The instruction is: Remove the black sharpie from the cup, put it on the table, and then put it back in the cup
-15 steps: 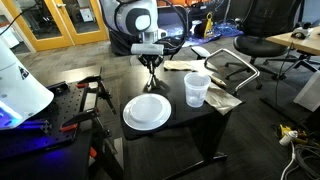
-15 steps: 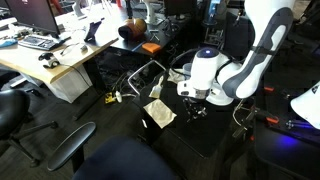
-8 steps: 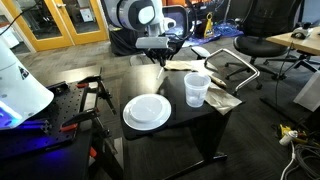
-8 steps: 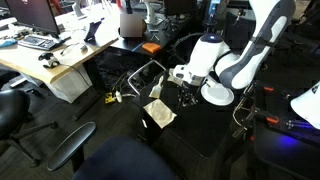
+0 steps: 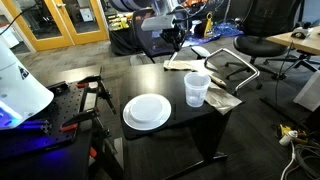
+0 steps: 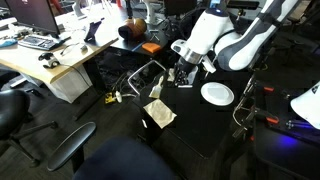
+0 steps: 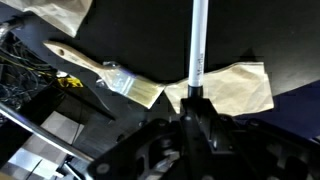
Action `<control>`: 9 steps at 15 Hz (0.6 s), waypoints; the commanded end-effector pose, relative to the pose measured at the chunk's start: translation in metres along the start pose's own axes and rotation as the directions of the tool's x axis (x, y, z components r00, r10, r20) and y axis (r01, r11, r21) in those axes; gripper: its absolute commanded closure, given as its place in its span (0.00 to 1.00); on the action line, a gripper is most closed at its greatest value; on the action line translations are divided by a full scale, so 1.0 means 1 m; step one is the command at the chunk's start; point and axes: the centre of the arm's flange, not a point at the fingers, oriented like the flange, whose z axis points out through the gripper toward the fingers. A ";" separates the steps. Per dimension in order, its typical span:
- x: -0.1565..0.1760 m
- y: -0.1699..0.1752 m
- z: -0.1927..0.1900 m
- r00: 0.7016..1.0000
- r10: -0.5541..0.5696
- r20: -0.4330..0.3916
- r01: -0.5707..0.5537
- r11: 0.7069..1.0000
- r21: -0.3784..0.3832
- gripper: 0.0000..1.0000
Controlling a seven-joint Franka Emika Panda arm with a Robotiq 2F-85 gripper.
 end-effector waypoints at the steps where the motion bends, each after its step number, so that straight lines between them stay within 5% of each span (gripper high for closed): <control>1: -0.003 0.014 -0.043 0.987 0.147 -0.062 -0.152 0.985 -0.078 0.96; 5: -0.005 0.036 -0.068 0.946 0.295 -0.134 -0.311 0.942 -0.127 0.96; 9: -0.013 0.052 -0.085 0.879 0.428 -0.211 -0.466 0.863 -0.194 0.96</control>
